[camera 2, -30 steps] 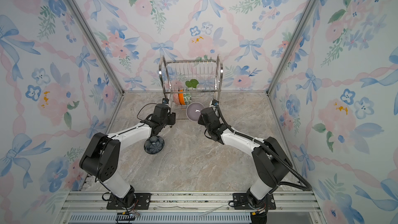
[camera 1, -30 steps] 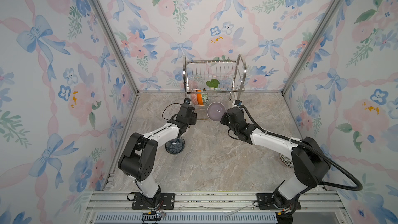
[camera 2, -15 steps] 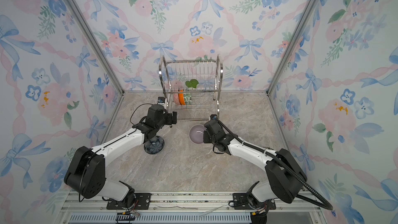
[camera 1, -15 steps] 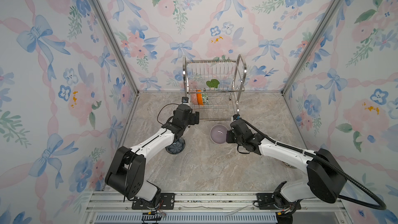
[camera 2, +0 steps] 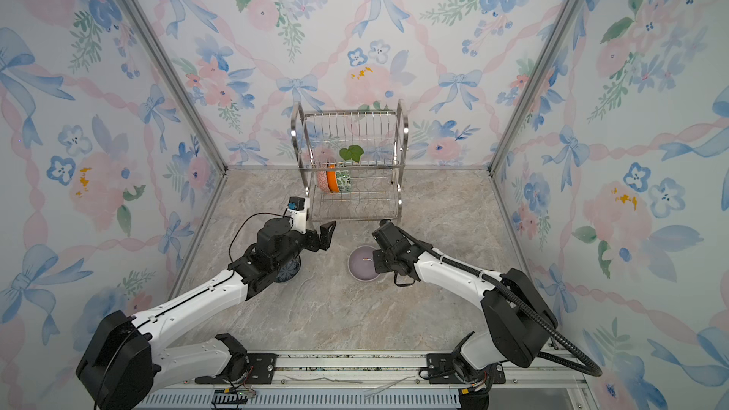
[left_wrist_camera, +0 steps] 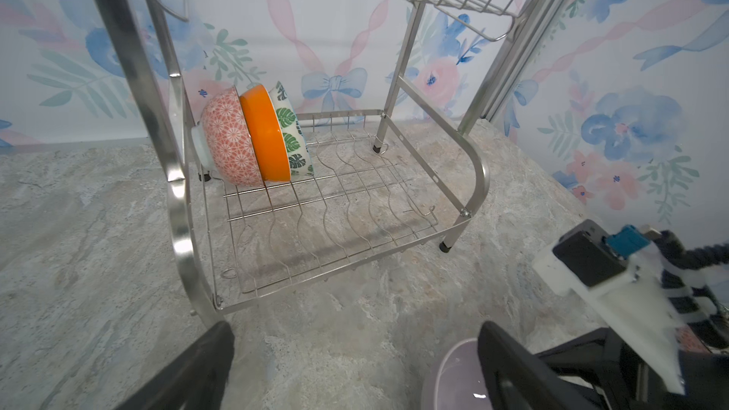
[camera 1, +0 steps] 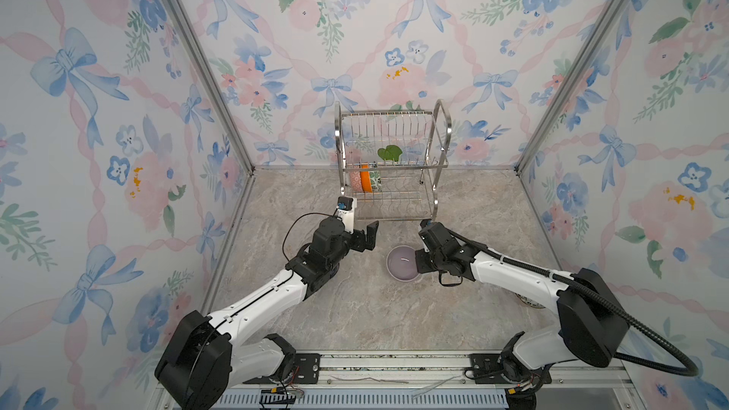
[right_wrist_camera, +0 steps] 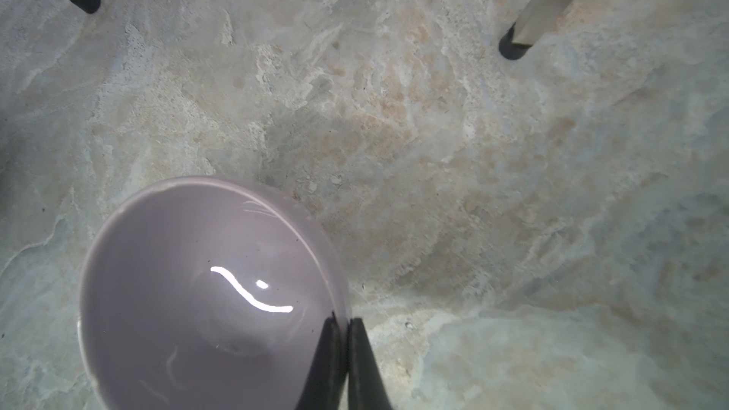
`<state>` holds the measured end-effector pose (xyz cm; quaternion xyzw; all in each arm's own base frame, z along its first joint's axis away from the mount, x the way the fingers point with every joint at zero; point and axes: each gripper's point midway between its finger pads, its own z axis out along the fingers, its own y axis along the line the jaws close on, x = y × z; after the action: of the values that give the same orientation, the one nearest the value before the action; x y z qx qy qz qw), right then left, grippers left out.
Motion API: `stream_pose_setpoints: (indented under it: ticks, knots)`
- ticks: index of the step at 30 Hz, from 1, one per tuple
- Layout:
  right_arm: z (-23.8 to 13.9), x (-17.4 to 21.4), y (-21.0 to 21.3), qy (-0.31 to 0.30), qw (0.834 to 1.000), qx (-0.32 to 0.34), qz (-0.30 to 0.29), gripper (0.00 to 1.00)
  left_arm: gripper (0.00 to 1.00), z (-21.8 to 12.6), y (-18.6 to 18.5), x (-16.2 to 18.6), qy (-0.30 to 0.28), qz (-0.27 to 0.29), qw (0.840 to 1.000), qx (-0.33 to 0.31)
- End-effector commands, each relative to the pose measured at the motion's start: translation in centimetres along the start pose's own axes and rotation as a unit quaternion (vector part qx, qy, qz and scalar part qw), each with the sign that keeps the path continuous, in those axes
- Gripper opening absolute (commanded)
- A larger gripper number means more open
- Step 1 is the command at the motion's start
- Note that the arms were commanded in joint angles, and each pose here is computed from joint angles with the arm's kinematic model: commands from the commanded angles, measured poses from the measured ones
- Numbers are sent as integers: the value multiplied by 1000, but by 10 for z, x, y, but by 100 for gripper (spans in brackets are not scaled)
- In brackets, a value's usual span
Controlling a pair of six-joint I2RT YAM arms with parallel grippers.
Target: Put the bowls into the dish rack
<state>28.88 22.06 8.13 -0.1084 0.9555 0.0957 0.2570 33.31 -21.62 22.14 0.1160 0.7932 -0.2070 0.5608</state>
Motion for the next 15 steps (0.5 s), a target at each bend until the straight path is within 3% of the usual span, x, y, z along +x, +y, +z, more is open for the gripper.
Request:
stream_pose_setpoints:
  ticks: [1, 15]
  knots:
    - [-4, 5, 5, 33, 999, -14, -19, 6, 98, -7, -7, -11, -35, 15, 999, 9]
    - [-6, -14, 0, 28, 999, -2, -28, 23, 98, -2, -5, -23, -49, 21, 999, -11]
